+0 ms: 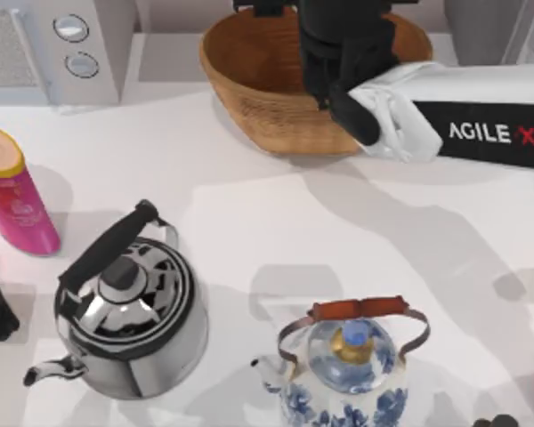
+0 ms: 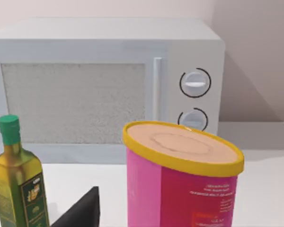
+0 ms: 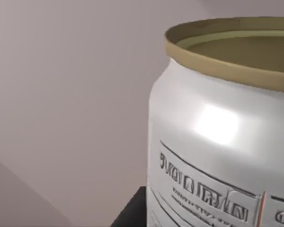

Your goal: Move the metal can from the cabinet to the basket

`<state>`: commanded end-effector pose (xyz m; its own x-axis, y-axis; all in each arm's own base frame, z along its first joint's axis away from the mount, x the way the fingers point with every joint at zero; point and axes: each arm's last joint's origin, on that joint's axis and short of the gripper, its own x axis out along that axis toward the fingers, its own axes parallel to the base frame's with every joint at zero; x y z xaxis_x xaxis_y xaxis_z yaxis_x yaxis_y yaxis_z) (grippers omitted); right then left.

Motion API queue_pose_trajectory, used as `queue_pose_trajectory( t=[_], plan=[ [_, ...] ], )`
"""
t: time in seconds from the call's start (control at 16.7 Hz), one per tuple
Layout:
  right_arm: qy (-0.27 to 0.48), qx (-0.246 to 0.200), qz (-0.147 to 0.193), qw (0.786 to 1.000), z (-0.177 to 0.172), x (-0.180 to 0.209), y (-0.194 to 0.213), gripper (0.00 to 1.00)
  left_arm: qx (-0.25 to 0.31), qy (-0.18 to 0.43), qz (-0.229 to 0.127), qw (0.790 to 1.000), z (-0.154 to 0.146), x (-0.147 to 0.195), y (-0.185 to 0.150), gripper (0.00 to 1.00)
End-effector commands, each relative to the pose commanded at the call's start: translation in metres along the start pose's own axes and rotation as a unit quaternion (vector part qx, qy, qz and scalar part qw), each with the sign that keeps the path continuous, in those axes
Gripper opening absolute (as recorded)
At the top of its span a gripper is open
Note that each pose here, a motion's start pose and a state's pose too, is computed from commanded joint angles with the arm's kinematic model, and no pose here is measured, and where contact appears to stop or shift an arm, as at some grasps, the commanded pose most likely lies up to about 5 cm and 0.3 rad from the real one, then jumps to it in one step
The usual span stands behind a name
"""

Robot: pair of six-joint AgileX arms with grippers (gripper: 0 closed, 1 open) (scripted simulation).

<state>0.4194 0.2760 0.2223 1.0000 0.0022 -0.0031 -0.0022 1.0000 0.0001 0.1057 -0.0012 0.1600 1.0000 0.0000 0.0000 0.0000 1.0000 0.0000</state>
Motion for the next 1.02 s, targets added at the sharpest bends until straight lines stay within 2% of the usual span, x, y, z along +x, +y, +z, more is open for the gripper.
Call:
queue_pose_trajectory(
  t=[0.72,1.02],
  plan=[
    [0.0,0.0,0.0,1.0,0.0,0.0,0.0,0.98,0.0,0.0,0.0,1.0,0.0,0.0,0.0,1.0],
    [0.0,0.0,0.0,1.0,0.0,0.0,0.0,1.0,0.0,0.0,0.0,1.0,0.0,0.0,0.0,1.0]
  ],
)
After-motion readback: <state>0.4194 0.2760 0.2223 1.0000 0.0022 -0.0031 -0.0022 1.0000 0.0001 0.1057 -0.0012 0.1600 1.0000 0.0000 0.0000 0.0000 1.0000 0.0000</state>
